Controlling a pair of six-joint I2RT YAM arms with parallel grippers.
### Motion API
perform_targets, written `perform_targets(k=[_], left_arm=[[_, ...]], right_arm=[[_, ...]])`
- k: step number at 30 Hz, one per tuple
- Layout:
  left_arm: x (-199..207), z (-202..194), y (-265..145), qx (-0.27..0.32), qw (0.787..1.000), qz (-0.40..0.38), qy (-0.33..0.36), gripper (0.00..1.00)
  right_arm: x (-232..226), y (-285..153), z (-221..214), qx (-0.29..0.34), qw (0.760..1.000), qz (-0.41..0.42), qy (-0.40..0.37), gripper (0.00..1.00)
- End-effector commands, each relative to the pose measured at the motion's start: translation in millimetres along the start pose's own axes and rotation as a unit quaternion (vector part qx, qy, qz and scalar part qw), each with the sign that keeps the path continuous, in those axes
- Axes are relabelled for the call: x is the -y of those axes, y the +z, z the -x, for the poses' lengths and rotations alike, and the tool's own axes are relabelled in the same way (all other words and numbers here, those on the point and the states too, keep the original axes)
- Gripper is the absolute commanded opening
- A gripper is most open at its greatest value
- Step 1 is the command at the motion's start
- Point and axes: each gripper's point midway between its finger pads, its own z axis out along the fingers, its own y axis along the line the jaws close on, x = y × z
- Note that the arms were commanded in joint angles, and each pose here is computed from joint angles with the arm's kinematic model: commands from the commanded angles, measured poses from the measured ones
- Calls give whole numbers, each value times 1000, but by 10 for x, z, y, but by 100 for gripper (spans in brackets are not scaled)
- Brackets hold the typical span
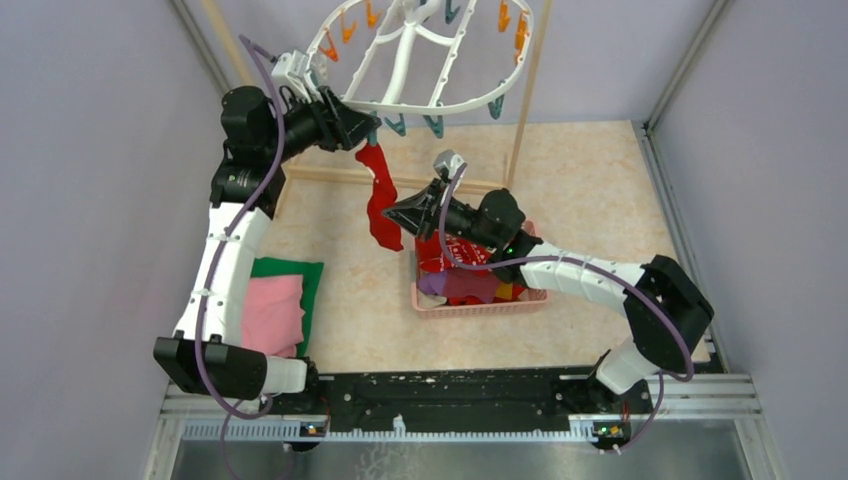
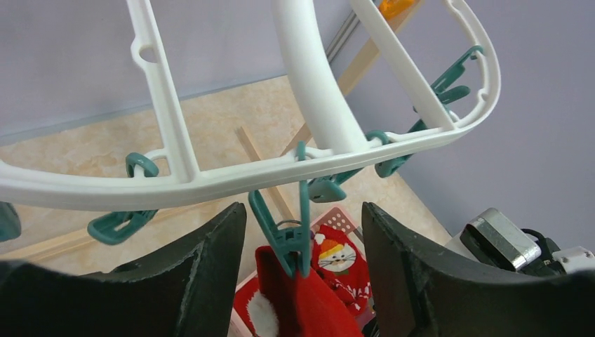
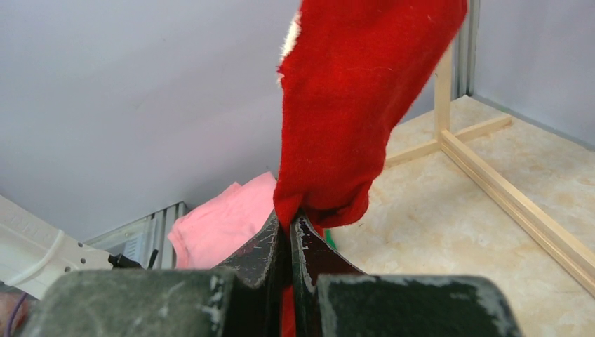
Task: Remove the socks clipped to the hanger
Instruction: Remove the sock from the hanger.
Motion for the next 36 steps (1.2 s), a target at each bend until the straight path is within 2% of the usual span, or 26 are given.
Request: perform_targets(k=[1, 6, 17, 29, 33, 36], left_arm=[[74, 132, 24, 25, 1000, -12, 12, 66], [51, 111, 40, 24, 1000, -11, 10, 60], [0, -6, 12, 13, 1000, 0, 10, 61], [16, 25, 85, 16, 1000, -10, 0, 54], [57, -11, 88, 10, 1000, -19, -5, 59], [99, -27, 89, 7, 1000, -24, -4, 66]], right_arm=[[-126, 115, 248, 35, 999, 21, -15, 0], [-137, 151, 227, 33, 999, 25, -12, 0], [-170, 181, 208, 33, 999, 30, -8, 0], [-207, 226, 153, 29, 999, 36, -2, 0], [-206, 263, 156, 28, 999, 37, 0, 0], [-211, 293, 154, 28, 999, 39, 1, 0]])
